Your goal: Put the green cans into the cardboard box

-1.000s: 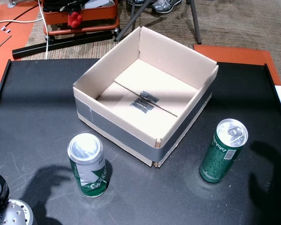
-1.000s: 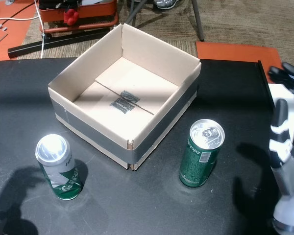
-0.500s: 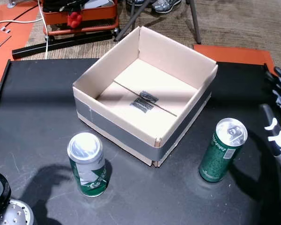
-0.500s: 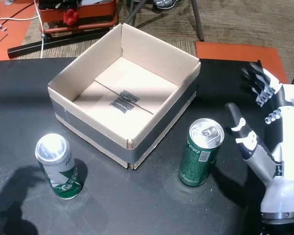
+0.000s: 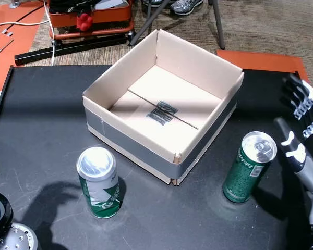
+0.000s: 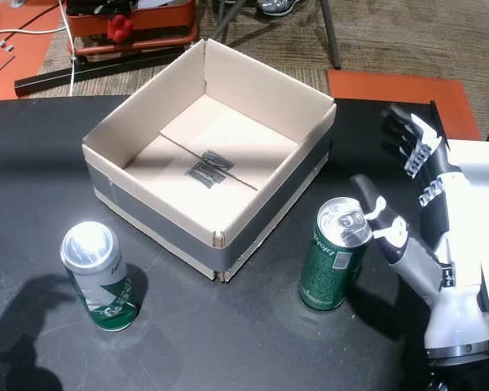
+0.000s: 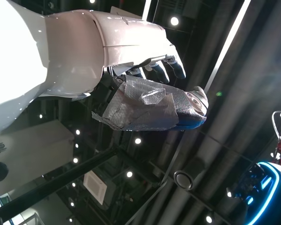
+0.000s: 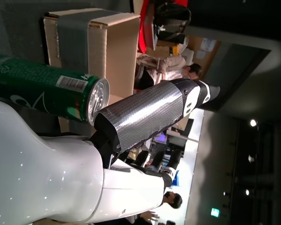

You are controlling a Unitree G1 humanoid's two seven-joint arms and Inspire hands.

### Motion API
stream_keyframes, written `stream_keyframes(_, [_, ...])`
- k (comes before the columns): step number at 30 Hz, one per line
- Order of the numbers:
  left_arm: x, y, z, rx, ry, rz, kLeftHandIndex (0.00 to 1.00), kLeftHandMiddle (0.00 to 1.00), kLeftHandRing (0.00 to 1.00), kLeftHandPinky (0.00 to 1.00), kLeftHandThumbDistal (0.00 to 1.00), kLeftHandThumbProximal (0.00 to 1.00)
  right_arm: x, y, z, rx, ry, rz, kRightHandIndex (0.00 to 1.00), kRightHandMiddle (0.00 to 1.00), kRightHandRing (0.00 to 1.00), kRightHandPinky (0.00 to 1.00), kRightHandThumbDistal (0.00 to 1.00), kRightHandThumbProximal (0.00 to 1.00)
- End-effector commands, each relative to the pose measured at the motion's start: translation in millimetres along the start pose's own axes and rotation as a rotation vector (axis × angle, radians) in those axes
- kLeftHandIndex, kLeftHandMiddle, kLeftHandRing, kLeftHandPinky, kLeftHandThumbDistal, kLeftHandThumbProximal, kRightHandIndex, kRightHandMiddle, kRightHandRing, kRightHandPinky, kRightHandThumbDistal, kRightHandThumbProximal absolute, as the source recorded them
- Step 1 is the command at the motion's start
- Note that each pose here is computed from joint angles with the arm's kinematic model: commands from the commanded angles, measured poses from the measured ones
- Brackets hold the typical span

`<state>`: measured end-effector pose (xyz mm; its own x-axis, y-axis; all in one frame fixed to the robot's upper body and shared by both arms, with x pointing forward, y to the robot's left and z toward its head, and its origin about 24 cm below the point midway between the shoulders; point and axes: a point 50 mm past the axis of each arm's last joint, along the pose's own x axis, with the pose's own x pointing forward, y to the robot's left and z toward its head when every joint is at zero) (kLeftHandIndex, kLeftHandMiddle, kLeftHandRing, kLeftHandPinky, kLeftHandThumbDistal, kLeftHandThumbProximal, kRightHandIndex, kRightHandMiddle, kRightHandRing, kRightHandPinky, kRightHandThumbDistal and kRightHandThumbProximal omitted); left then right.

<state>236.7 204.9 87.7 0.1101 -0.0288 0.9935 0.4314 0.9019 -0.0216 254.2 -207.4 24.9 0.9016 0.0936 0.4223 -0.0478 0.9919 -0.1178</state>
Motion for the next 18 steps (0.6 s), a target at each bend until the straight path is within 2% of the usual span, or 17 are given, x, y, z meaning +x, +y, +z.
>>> stream_keyframes(1, [-7.8, -15.1, -7.4, -0.023, -0.016, 0.070, 0.71, 0.75, 0.85, 0.87, 0.29, 0.72, 1, -2, -3, -0.002, 0.024, 0.005, 0.88, 0.90, 0.90, 0.87, 1.00, 0.52])
stream_keyframes(9, [-7.0, -15.1, -8.5, -0.020, -0.023, 0.076, 0.71, 0.74, 0.85, 0.87, 0.28, 0.72, 2, -2, -11, 0.007, 0.088, 0.017, 0.88, 0.89, 0.87, 0.88, 1.00, 0.45])
stream_keyframes(18, [-7.0, -15.1, -8.1, -0.021, -0.028, 0.079, 0.70, 0.74, 0.85, 0.87, 0.27, 0.71, 2, -1, -19, 0.030, 0.125, 0.003, 0.82, 0.84, 0.83, 0.87, 0.95, 0.36])
